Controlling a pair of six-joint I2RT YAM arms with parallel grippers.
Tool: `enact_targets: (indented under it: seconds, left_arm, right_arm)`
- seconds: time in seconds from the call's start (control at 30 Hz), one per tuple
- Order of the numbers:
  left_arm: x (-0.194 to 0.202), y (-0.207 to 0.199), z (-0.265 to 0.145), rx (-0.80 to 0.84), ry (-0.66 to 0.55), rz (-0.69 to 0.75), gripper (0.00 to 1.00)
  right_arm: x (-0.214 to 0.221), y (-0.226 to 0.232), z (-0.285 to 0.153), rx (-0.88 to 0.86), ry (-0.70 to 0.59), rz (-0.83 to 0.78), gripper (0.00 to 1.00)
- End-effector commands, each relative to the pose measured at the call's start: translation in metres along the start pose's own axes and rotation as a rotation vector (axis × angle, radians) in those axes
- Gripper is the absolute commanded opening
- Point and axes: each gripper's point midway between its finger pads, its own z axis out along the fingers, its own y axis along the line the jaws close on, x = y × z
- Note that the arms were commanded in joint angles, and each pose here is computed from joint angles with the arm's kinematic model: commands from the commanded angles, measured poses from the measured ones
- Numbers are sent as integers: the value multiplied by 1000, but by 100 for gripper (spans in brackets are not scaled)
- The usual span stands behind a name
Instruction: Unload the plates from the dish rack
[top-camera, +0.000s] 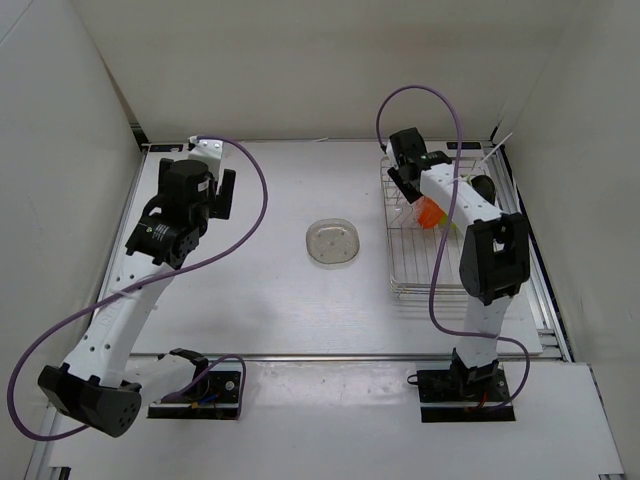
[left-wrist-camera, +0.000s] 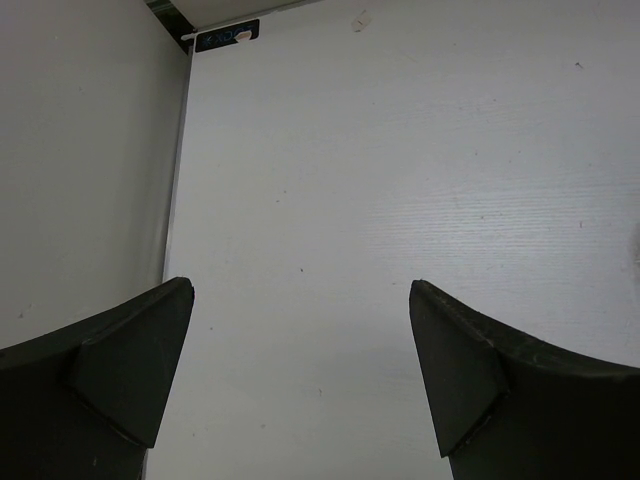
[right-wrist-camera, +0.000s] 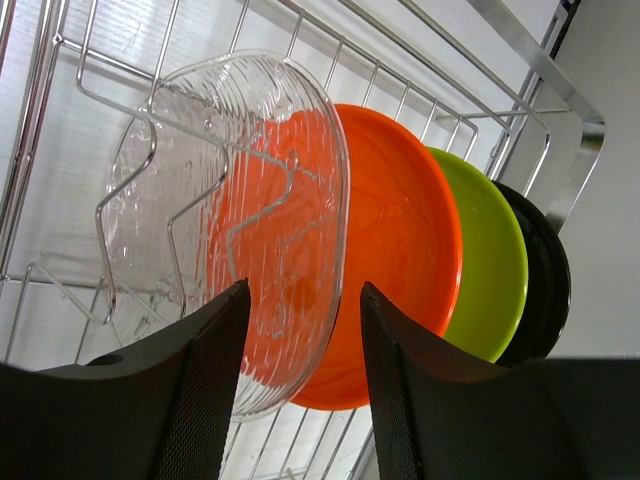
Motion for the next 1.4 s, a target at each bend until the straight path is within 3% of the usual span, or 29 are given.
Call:
enact_targets:
  seconds: [0.0,0.67,1.07,1.37]
  left_arm:
    - [-7,-1,0,11,-20,-8,100]
    - [-6,-6,4,32,-6,1,100]
    - [-6,-7,4,41,-7,10,100]
    - [-5,-10,6,51,0,14,100]
  right_arm:
    - [-25,-16,-5,60,-65,8,52]
    - [-36,-14,4,86,-55,-56,44]
    - [-36,-16,5,103,-47,-56,23]
    - [-36,-26,-3,145,-47,-26,0]
